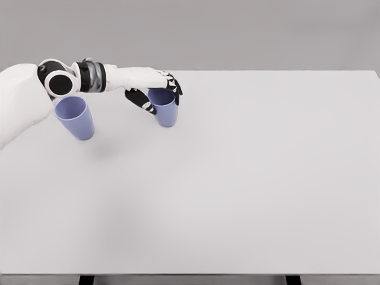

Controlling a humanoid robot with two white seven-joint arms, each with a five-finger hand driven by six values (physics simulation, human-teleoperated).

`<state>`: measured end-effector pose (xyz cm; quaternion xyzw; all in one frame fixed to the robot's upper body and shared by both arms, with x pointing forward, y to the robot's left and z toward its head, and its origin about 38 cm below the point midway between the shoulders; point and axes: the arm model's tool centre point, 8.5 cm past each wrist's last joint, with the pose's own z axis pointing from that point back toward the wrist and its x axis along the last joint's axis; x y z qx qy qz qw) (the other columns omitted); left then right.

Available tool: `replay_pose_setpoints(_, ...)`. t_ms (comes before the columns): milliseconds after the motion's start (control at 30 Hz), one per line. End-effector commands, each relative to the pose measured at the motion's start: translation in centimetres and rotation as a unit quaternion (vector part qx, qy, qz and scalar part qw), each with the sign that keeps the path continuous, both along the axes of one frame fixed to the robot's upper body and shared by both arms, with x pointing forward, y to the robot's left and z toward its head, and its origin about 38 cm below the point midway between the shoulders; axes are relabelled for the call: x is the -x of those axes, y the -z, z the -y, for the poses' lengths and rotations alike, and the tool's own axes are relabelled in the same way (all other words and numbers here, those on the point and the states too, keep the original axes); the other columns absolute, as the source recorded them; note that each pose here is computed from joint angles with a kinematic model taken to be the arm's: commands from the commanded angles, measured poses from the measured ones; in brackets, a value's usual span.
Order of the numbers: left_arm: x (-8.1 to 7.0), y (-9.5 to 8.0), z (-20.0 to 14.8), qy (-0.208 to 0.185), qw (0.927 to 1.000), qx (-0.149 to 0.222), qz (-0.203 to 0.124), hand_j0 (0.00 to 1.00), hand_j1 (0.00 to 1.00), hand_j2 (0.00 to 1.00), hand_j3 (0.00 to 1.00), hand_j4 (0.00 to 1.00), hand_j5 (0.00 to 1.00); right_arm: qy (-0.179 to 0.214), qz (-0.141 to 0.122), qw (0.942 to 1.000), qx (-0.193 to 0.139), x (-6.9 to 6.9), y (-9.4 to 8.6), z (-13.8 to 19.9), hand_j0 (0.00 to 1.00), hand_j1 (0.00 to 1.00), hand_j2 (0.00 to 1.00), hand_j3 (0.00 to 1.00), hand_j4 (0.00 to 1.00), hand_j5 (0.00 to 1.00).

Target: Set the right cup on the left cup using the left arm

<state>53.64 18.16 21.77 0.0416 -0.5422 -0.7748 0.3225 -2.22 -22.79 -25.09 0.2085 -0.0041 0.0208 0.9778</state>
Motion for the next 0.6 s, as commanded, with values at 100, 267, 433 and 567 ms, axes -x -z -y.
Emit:
replay_pose_setpoints(100,0.1,-0.6,0.2,0.004,1.0000,0.009,0.000,0.53,0.53,0.53,0.53,0.53,0.53,-0.001,0.000,1.0000,0.000,0.0,0.0,0.0,1.00,1.00,1.00,1.00,1.00,1.00)
replay_pose_setpoints(267,0.6,-1.4,-0.9,0.008,0.9999,0.009,-0.002,0.53,0.53,0.53,0.53,0.53,0.53,0.000,0.000,1.0000,0.000,0.0,0.0,0.0,1.00,1.00,1.00,1.00,1.00,1.00)
replay_pose_setpoints(433,1.9,-3.4,-3.1,0.014,0.9997,0.021,0.002,0.52,0.52,0.52,0.52,0.52,0.52,-0.001,0.000,1.0000,0.000,0.0,0.0,0.0,1.00,1.00,1.00,1.00,1.00,1.00)
replay_pose_setpoints(567,3.3,-5.9,-5.3,0.018,0.9992,0.032,0.014,0.52,0.52,0.52,0.52,0.52,0.52,-0.001,0.000,1.0000,0.000,0.0,0.0,0.0,1.00,1.00,1.00,1.00,1.00,1.00)
